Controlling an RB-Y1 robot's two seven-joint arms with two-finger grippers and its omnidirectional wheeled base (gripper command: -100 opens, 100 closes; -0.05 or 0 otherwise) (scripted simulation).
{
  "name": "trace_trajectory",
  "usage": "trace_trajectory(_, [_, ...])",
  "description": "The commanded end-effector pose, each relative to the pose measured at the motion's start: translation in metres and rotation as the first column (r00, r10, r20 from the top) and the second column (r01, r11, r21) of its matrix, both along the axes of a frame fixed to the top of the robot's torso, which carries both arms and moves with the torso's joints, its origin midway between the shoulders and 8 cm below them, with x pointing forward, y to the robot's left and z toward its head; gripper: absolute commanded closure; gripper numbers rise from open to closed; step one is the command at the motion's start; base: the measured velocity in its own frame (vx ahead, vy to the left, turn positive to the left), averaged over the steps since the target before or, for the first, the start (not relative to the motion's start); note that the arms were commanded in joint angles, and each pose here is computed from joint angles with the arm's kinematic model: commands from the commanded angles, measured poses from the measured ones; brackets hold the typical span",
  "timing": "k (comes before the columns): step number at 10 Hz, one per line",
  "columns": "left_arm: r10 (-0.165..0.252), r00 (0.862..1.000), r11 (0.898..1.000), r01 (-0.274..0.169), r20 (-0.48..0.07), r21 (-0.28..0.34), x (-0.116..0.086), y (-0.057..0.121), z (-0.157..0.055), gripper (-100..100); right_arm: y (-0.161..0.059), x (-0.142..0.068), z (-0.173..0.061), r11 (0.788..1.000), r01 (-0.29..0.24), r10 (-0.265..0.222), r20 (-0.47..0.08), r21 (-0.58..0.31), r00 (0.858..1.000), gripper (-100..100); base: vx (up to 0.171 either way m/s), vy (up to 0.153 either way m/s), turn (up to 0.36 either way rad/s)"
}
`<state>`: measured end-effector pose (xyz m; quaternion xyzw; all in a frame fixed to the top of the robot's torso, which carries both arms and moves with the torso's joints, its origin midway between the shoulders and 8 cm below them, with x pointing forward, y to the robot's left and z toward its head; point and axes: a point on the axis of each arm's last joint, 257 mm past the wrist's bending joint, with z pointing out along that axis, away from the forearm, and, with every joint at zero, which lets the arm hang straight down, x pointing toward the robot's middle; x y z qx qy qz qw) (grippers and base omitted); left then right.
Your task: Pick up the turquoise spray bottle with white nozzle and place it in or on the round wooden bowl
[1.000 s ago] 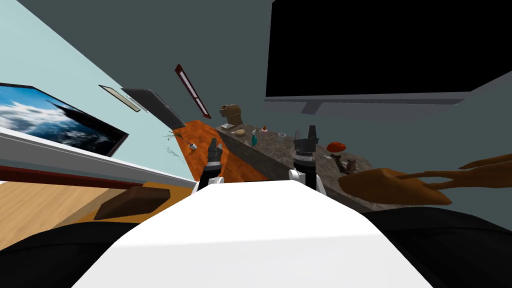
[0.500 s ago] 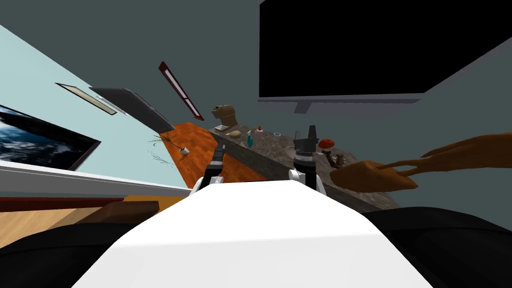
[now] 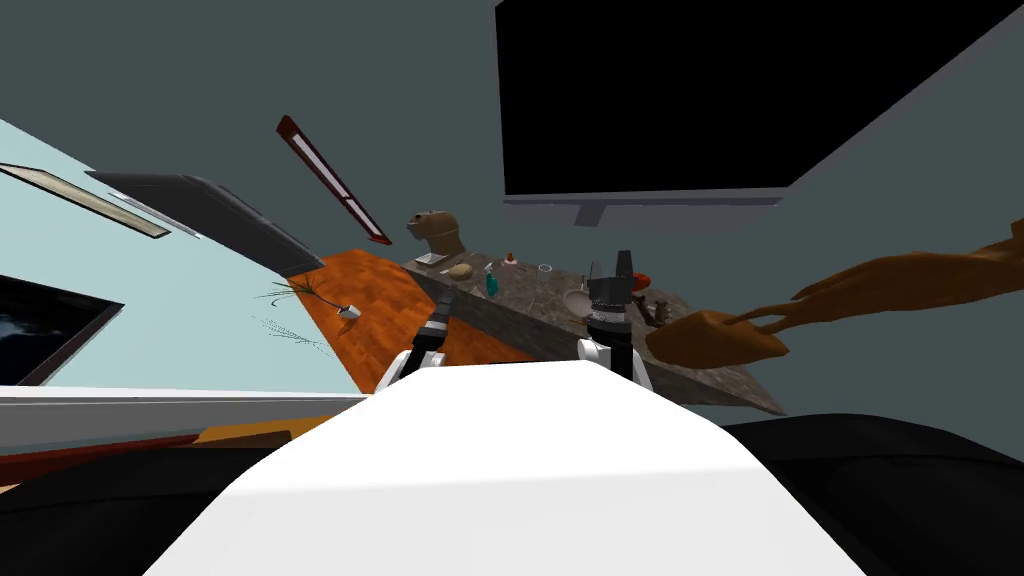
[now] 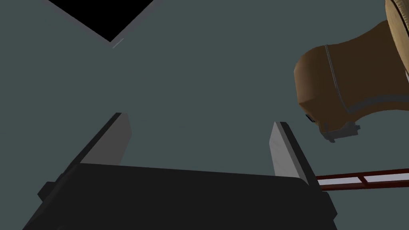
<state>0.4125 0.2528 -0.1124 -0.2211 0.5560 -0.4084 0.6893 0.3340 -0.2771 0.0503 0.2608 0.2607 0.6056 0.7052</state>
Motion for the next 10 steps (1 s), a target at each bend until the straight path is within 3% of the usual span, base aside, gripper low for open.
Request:
trace_trajectory(1, [-0.002, 1.0, 0.998, 0.004, -0.028, 0.066, 0.004, 0.0, -0.012, -100, 0.0, 0.0, 0.0, 1.0, 0.0, 0.0, 0.0, 0.0, 1.0, 0, 0.028, -0.013, -0.19])
trace_trajectory(4, [0.001, 0.997, 0.981, 0.014, -0.078, 0.194, 0.012, 0.004, -0.035, -100, 0.0, 0.0, 0.0, 1.0, 0.0, 0.0, 0.0, 0.0, 1.0, 0, 0.025, -0.014, -0.174])
trace_trajectory(6, [0.01, 0.994, 0.959, 0.022, -0.111, 0.283, 0.018, 0.009, -0.05, -100, 0.0, 0.0, 0.0, 1.0, 0.0, 0.0, 0.0, 0.0, 1.0, 0, 0.028, -0.013, -0.169])
trace_trajectory(8, [0.023, 0.99, 0.927, 0.032, -0.141, 0.373, 0.023, 0.017, -0.066, -100, 0.0, 0.0, 0.0, 1.0, 0.0, 0.0, 0.0, 0.0, 1.0, 0, 0.027, -0.012, -0.165])
trace_trajectory(10, [0.04, 0.985, 0.887, 0.042, -0.168, 0.459, 0.028, 0.027, -0.08, -100, 0.0, 0.0, 0.0, 1.0, 0.0, 0.0, 0.0, 0.0, 1.0, 0, 0.029, -0.012, -0.193])
